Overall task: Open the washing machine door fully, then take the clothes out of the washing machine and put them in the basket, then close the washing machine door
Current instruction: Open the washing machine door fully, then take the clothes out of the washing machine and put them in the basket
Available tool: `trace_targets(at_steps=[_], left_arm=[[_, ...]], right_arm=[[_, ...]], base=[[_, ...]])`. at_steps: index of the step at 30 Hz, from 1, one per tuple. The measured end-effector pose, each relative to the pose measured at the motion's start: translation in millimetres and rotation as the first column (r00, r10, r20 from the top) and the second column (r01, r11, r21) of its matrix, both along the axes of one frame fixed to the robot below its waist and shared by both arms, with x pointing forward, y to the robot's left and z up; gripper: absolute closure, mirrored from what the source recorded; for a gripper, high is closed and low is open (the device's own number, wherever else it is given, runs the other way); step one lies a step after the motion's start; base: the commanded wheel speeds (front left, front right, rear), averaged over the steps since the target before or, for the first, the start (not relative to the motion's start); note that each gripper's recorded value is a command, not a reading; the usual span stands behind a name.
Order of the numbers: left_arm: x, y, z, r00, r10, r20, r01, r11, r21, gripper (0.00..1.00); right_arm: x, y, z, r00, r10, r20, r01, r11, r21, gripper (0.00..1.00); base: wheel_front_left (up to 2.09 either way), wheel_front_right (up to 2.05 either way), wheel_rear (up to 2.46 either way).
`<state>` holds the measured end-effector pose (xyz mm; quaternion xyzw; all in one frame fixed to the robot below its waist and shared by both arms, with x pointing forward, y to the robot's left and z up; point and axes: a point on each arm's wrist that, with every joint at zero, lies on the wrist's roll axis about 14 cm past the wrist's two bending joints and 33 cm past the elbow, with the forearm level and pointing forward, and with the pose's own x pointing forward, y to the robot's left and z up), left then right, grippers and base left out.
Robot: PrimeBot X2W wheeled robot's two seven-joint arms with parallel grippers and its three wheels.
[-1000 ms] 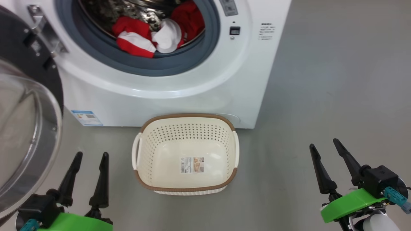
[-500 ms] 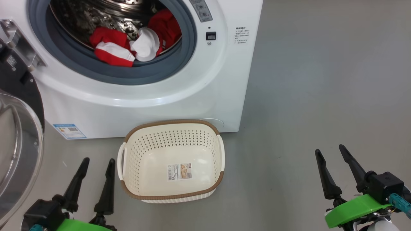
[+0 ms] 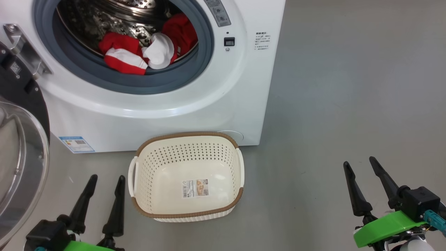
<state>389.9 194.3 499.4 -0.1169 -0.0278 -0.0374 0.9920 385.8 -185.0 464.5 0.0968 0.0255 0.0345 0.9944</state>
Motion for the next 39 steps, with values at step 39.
trace_targets(at_steps=[39], left_arm=[[1.6, 0.1, -2.4, 1.000, 0.002, -0.007, -0.002, 1.000, -0.010, 0.00]], right_arm=[[2.6, 7.3, -3.1, 1.000, 0.018, -0.007, -0.018, 1.000, 0.005, 0.00]], base=[[0.56, -0.57, 0.02]])
